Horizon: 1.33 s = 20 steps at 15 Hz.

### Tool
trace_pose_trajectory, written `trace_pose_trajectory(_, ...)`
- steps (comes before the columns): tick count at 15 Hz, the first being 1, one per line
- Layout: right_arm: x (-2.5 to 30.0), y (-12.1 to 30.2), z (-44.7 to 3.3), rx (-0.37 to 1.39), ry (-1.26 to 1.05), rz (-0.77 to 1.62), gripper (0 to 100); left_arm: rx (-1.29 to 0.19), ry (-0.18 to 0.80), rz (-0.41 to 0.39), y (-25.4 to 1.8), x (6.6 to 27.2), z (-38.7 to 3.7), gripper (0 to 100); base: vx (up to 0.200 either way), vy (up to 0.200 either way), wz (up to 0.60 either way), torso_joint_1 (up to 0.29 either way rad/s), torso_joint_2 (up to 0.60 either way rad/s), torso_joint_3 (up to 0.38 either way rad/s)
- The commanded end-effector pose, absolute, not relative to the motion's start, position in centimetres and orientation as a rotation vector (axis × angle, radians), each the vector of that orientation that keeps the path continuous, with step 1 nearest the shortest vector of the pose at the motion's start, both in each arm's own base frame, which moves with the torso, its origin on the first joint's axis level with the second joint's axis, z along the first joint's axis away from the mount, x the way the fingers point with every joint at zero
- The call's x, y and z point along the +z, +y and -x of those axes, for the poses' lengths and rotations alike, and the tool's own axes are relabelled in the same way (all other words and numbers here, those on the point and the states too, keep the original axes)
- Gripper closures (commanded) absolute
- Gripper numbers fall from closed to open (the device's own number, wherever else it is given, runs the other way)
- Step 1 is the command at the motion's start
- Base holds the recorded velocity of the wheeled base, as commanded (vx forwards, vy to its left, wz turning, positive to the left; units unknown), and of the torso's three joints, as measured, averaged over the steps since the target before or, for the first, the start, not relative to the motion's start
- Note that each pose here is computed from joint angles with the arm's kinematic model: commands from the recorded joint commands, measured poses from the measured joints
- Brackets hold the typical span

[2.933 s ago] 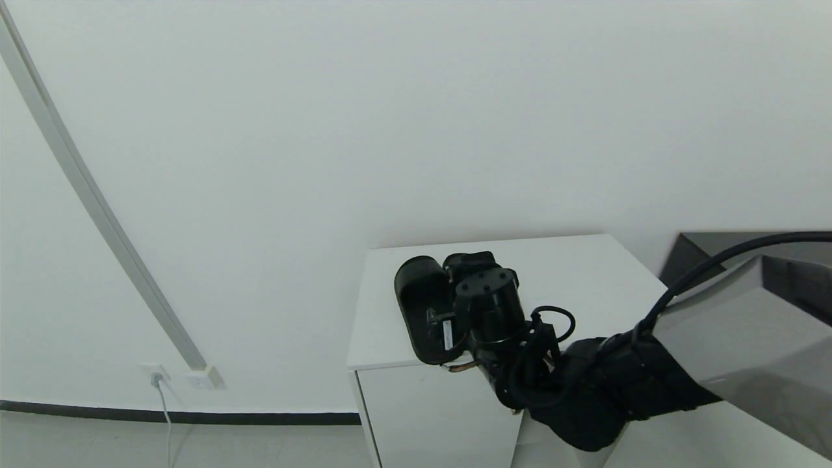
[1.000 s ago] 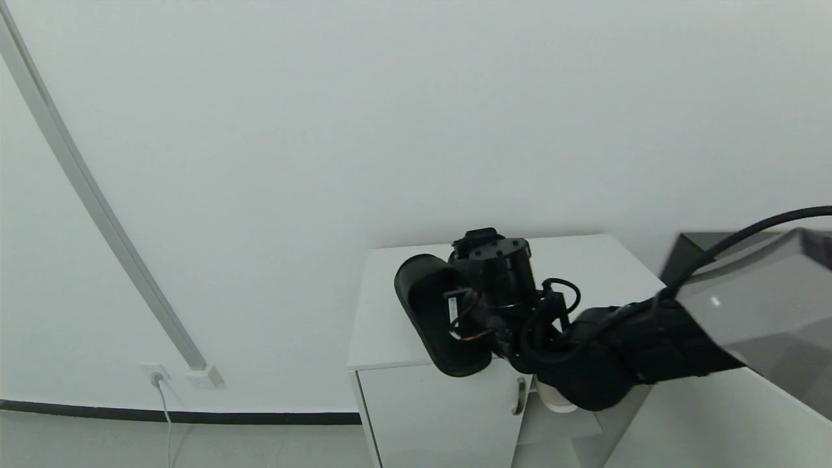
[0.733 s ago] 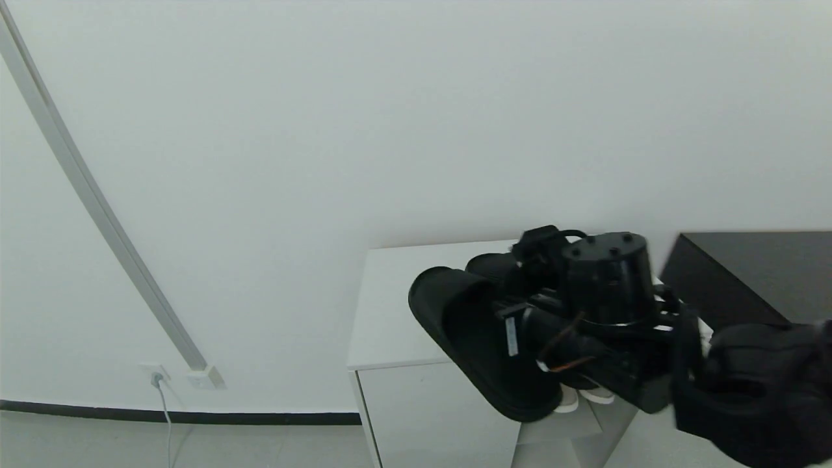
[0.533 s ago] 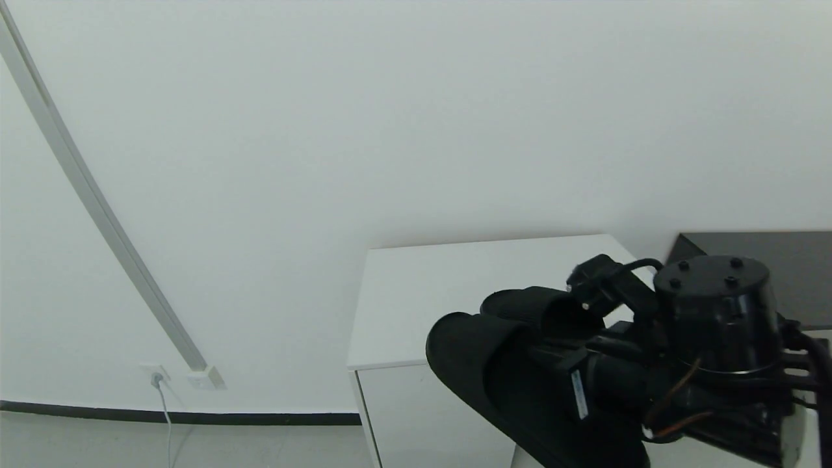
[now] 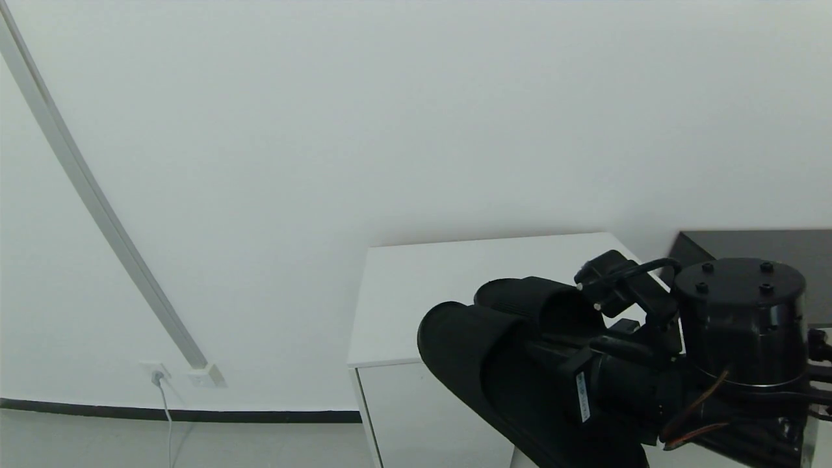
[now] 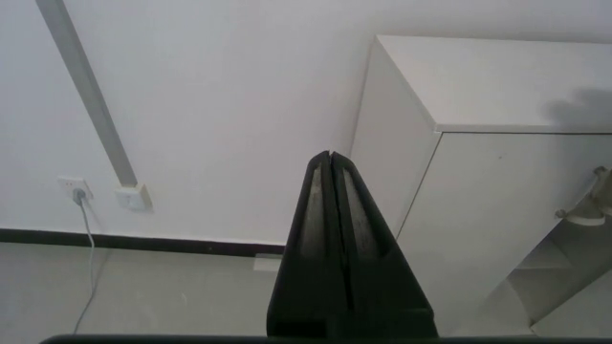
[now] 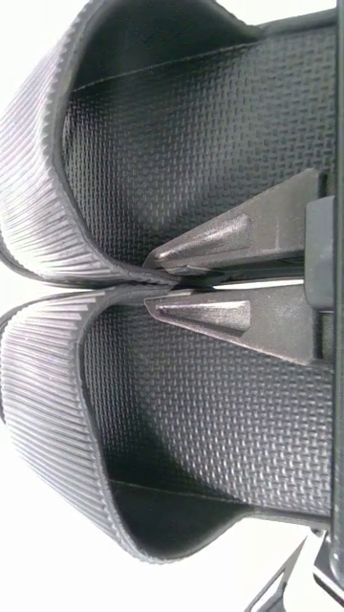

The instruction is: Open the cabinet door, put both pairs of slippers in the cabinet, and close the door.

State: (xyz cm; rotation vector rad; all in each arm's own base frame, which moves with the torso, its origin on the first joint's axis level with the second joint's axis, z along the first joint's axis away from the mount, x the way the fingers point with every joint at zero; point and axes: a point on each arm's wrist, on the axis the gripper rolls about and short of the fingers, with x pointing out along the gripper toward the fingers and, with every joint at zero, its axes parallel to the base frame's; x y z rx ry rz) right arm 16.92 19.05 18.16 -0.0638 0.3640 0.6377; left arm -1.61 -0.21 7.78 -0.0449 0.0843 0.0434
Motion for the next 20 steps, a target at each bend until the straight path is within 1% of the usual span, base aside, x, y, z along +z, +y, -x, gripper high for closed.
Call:
trace_pose_trajectory(1,17.87,19.29,-16.95,0.641,0.374,0.070,100,0.040,0.083,0.045,-0.20,7.78,1.61,100,-0.200,0.000,0.00,0.017,0.01,0.007)
trace_pose_trajectory(8,17.59,19.28,-16.83,0.645,0.383,0.077,100,0.040,0.083,0.046,-0.20,7.78,1.61,100,-0.200,0.000,0.00,-0.003,0.00,0.004)
trace_pose_trajectory(12,17.36,19.09,-16.67,0.645,0.389,0.083,100,0.020,0.075,0.045,-0.18,7.76,1.68,100,0.000,0.000,0.00,0.000,0.00,0.000)
trace_pose_trajectory(14,17.28,19.06,-16.65,0.645,0.391,0.086,100,-0.046,0.022,0.043,-0.06,7.71,2.11,100,0.000,0.000,0.00,0.000,0.00,0.000)
trace_pose_trajectory(17,17.43,19.05,-16.49,0.648,0.386,0.084,100,-0.037,-0.002,0.048,-0.07,7.65,2.29,100,0.000,0.000,0.00,0.000,0.00,0.000)
trace_pose_trajectory(18,17.59,18.99,-16.39,0.651,0.380,0.082,100,-0.037,-0.001,0.048,-0.07,7.61,2.28,100,0.000,-0.200,0.00,0.007,0.00,0.002)
trace_pose_trajectory(20,17.55,19.01,-16.41,0.650,0.381,0.083,100,-0.037,-0.001,0.048,-0.07,7.61,2.28,100,0.000,0.000,0.00,0.000,0.00,0.000)
